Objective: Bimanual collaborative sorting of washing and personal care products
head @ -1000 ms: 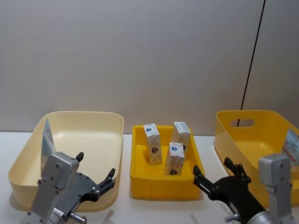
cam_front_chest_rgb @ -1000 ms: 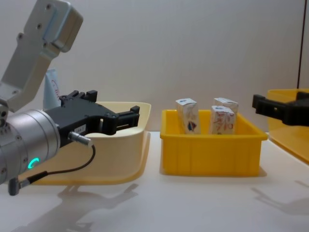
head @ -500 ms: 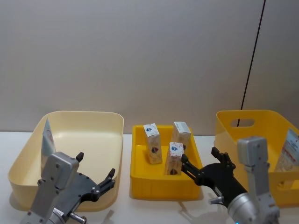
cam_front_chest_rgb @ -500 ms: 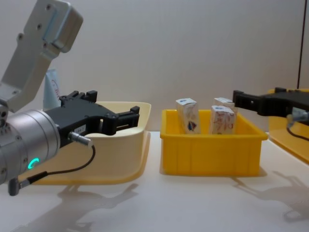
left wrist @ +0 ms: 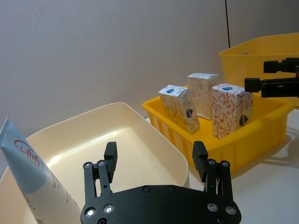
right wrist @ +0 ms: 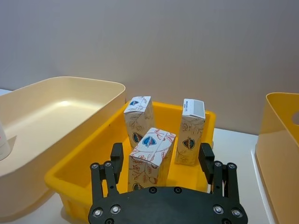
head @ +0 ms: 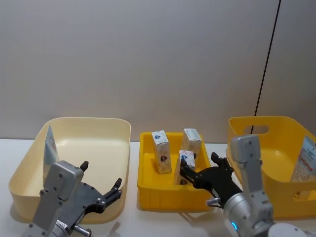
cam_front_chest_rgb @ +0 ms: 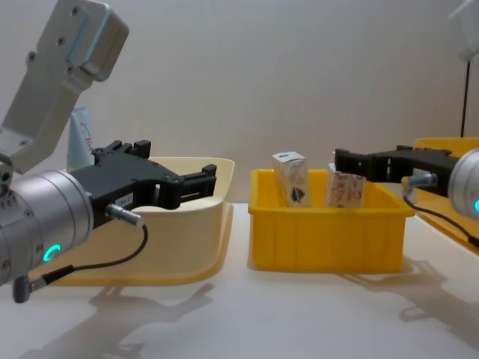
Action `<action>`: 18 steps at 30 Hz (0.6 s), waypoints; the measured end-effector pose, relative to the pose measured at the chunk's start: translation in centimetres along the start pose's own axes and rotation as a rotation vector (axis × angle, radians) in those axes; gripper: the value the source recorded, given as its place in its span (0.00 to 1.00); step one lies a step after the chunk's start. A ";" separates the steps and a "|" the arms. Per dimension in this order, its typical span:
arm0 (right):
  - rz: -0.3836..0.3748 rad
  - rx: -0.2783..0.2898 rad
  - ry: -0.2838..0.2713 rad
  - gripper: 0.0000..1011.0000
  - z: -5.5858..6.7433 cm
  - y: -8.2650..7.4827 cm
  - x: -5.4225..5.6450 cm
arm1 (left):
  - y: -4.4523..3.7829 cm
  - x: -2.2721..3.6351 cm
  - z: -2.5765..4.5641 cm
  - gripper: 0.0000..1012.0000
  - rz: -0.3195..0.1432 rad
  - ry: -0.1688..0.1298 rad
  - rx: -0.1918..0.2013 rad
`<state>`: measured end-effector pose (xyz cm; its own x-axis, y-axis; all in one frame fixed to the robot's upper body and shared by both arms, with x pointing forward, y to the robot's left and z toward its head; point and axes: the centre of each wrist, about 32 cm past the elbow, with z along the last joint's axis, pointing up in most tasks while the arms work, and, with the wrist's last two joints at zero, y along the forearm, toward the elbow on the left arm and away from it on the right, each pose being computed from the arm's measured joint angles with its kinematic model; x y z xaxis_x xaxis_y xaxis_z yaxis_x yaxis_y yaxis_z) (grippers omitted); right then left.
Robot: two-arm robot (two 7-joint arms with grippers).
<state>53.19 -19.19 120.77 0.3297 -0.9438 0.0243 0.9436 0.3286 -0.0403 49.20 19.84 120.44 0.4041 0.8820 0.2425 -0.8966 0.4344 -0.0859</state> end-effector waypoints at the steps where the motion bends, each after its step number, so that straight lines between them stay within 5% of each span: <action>1: -0.001 -0.004 0.001 0.99 0.0 0.2 0.0 | 0.00 0.00 0.00 0.99 0.000 0.000 0.000; 18: -0.004 -0.066 0.035 0.99 -0.7 3.4 -1.2 | 0.00 0.00 0.00 0.99 0.000 0.000 0.000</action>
<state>55.99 -16.94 119.88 0.3236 -0.9462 -0.0102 0.9405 0.3228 -0.1061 49.20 19.84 120.44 0.4040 0.8821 0.2425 -0.8967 0.4343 -0.0859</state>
